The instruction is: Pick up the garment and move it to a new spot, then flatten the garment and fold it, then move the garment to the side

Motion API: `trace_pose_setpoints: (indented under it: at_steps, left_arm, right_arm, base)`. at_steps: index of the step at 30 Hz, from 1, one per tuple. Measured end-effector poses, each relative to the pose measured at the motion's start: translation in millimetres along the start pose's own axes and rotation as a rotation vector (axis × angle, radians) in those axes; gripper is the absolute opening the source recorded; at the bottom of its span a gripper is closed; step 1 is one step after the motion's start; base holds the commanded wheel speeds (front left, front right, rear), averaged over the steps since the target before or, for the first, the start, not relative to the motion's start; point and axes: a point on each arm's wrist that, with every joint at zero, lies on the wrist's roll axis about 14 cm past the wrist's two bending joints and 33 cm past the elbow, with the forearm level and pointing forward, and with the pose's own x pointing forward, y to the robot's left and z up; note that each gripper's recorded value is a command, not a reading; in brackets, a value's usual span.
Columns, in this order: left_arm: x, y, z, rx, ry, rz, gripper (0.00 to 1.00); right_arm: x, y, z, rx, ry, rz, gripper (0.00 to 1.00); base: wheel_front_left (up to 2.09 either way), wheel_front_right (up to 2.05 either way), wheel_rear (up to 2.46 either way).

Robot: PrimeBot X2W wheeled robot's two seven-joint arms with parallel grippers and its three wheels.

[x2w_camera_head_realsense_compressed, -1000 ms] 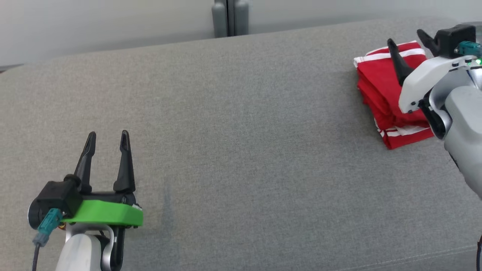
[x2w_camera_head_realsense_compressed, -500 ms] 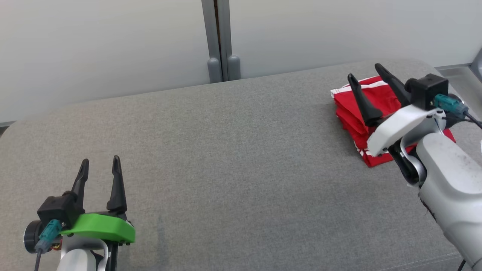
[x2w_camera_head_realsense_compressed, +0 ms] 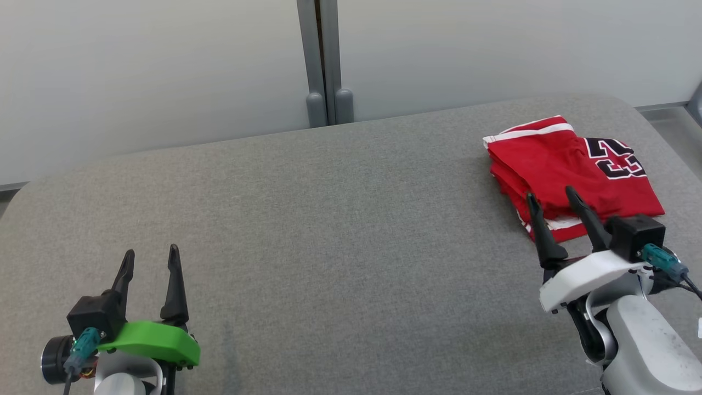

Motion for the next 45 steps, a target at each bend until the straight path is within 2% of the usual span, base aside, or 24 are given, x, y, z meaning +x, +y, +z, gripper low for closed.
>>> trace_pose_setpoints:
  at_steps: [6,24,25,31,45]
  left_arm:
    - [-5,5,-5,-0.009,0.012,0.02,1.0]
    - [-7,2,-5,-0.008,0.01,0.012,1.0]
    - [-8,2,-7,-0.007,0.015,0.01,0.0]
    - [-19,7,-30,-0.048,0.096,0.039,0.0]
    - [-17,15,-27,-0.305,0.092,0.105,0.0]
  right_arm:
    - [-11,-7,-9,0.032,0.009,-0.058,1.0]
    - [-12,3,-15,0.026,0.019,-0.042,1.0]
    - [-12,3,-16,0.029,0.023,-0.042,0.0]
    - [-27,4,-43,0.085,0.105,-0.068,0.0]
    - [-24,-3,-40,0.339,0.093,-0.145,0.0]
  base:
    - [0.0,0.0,0.0]
    - [0.0,0.0,0.0]
    - [0.0,0.0,0.0]
    - [0.0,0.0,0.0]
    - [0.0,0.0,0.0]
